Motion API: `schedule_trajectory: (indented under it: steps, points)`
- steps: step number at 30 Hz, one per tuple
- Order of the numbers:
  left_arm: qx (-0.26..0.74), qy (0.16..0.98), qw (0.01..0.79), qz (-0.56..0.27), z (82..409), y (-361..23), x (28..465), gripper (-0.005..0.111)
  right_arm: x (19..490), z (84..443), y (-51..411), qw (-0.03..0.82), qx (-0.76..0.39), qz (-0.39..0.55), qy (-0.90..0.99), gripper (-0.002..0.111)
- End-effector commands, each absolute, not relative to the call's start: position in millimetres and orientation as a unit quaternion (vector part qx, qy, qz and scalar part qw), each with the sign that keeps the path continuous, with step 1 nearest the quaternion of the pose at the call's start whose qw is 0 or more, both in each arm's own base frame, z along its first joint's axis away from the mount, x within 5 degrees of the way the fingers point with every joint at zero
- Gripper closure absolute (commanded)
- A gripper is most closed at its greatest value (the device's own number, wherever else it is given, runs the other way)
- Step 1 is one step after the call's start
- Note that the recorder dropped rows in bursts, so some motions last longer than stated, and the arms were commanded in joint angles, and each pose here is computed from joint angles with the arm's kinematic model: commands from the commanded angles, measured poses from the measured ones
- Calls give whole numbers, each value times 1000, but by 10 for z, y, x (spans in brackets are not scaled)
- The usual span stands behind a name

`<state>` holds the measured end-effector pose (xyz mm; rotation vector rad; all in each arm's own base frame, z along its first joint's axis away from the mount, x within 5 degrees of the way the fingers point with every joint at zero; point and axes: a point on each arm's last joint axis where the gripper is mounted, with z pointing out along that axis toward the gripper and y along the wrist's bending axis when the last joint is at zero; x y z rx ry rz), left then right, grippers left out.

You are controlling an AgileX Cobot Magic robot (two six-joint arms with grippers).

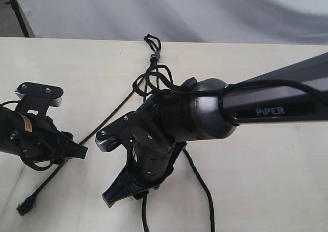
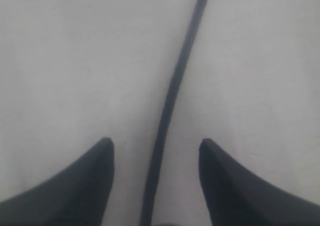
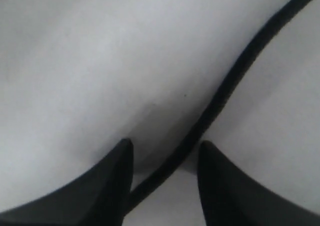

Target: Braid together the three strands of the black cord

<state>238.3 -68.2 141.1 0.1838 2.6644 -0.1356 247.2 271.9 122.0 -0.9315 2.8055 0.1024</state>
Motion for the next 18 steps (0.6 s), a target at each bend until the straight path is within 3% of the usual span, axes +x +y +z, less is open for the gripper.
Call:
schedule_trajectory:
  steps: [1,2,6,12,18]
  points:
    - [67,970,230,-49,1407,-672,2365,57,2454,1089,2685,63,-313,15,948,68]
    - [67,970,230,-49,1407,-672,2365,57,2451,1089,2682,61,-313,13,948,70]
    - [68,970,230,-48,1407,-672,2365,57,2468,1144,2697,50,-354,3,934,109]
    - [68,970,229,-48,1406,-671,2363,57,2771,1483,2572,101,-407,-109,901,109]
    - [68,970,230,-48,1407,-672,2365,57,3371,1478,1807,108,-260,-101,954,109]
